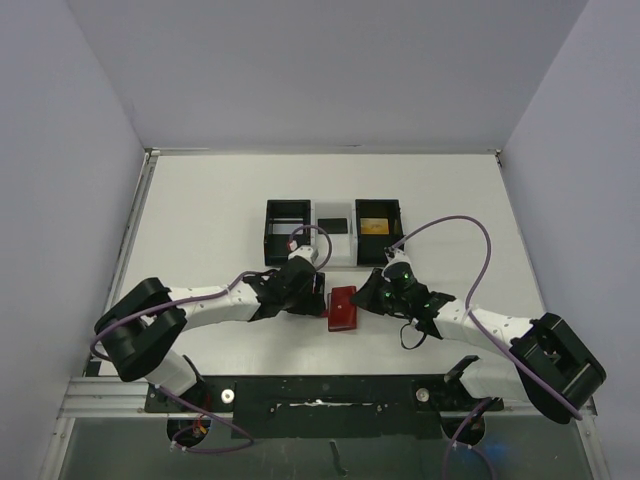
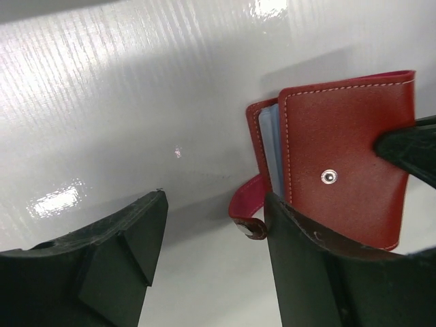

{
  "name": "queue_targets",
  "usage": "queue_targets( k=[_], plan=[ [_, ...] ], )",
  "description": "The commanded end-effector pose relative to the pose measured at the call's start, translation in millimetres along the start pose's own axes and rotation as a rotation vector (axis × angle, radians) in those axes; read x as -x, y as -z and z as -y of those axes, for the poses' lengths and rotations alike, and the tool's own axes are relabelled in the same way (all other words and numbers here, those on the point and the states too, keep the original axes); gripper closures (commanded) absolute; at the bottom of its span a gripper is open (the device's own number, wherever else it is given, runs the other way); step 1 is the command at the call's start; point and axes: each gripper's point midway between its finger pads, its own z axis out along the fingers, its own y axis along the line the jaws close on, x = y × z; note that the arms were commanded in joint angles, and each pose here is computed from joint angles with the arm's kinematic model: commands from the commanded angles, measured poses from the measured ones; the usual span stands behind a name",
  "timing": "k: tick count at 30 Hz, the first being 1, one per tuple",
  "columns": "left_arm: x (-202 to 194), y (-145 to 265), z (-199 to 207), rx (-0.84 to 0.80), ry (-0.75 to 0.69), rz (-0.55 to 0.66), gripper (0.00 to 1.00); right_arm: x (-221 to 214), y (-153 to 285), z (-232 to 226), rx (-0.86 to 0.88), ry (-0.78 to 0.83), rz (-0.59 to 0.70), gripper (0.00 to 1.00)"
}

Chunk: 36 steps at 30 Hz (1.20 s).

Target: Take the credit cards out of the card holder

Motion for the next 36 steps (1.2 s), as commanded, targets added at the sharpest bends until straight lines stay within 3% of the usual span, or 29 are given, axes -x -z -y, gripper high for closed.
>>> queue_targets(
  k=[1, 7, 12, 14, 17, 21, 25, 29, 33, 36],
  plan=[
    [3.4, 6.0, 16.4, -0.112, 0.060, 0.002, 0.41, 9.6, -2.0, -2.4, 0.001, -0.018, 0.030, 0.94],
    [9.4, 1.8, 1.1, 0.002, 0.045, 0.017, 0.40, 11.4, -1.6, -2.8, 0.002, -0.017, 0.038, 0.91],
    [23.2, 4.0, 13.0, -0.034, 0.084, 0.056, 0.40, 11.7, -0.7, -3.3, 0.015, -0.021, 0.047, 0.85],
    [20.5, -0.3, 10.1, -0.012, 0.093, 0.043, 0.44, 11.6, -0.5, -2.2, 0.014, -0.022, 0.051, 0.84],
    [12.6, -3.7, 11.3, -0.018, 0.100, 0.016, 0.64, 10.6, -0.3, -1.4, 0.014, -0.025, 0.049, 0.84],
    [1.9, -2.8, 18.6, -0.092, 0.121, 0.000, 0.67, 10.2, -0.2, -0.5, 0.013, -0.023, 0.045, 0.83],
    [-3.2, -1.6, 18.4, -0.116, 0.140, -0.005, 0.68, 11.2, 1.2, 0.5, 0.000, -0.018, 0.041, 0.74],
    [-1.9, -1.0, 23.5, -0.144, 0.141, -0.006, 0.79, 15.0, 3.6, 2.5, -0.017, -0.011, 0.043, 0.65],
    [2.0, -3.9, 24.0, -0.144, 0.144, -0.002, 0.98, 17.2, 6.7, 0.9, -0.030, 0.010, 0.030, 0.57],
    [4.6, -2.3, 26.6, -0.154, 0.141, 0.004, 1.00, 20.6, 9.3, -5.5, -0.019, 0.036, 0.024, 0.51]
  ],
)
